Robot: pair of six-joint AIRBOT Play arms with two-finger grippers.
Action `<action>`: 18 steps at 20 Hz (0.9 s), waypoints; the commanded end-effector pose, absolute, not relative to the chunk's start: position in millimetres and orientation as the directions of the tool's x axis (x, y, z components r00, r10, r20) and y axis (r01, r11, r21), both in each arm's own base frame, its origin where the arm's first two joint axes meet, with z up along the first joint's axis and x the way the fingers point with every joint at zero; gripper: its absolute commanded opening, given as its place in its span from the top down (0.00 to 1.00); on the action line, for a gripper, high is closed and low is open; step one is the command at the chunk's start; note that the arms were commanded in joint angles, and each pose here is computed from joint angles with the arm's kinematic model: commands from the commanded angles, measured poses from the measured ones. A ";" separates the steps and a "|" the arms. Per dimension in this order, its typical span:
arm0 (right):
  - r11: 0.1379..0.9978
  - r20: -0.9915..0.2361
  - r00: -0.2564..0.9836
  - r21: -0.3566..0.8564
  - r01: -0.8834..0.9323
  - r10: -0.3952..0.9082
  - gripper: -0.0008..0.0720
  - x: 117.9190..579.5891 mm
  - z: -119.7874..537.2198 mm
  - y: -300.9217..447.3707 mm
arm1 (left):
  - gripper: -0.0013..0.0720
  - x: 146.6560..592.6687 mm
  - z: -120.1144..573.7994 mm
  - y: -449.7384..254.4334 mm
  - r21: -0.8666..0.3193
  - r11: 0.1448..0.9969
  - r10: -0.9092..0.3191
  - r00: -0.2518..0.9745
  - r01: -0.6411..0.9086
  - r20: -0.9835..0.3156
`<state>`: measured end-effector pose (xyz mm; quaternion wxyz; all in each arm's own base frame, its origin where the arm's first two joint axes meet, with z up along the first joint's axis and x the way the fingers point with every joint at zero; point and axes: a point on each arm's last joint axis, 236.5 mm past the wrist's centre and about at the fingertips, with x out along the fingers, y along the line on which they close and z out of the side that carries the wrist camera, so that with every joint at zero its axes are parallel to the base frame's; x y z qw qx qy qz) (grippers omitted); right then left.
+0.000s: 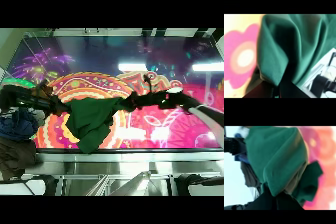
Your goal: Fold the shirts.
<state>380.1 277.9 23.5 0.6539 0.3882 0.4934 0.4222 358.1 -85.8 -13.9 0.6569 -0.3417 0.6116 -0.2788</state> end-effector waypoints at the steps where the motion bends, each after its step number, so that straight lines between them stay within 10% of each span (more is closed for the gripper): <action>1: 0.305 -0.153 0.319 0.806 -0.508 0.935 0.96 384.8 166.3 232.4 | 0.94 370.6 114.1 -89.6 -0.806 0.552 -0.825 0.279 0.214 -0.491; 5: 0.569 0.113 0.594 0.193 -0.800 0.797 0.96 292.4 374.2 160.0 | 0.94 304.0 345.5 -112.1 -0.377 0.686 -0.726 0.614 0.622 -0.309; 8: 0.856 0.362 0.776 -0.196 -0.478 0.516 0.96 197.3 465.6 117.6 | 0.94 209.9 470.6 -112.5 0.077 0.873 -0.481 0.876 0.482 -0.038; 13: 0.900 0.514 0.743 -0.320 -0.296 0.428 0.96 114.2 495.8 129.1 | 0.94 125.2 529.8 -122.0 0.330 0.921 -0.273 0.946 0.205 0.174; 18: 0.811 0.270 0.767 -0.123 -0.573 0.582 0.96 188.3 440.1 134.3 | 0.94 213.9 468.2 -100.9 0.101 0.891 -0.432 0.895 0.443 -0.109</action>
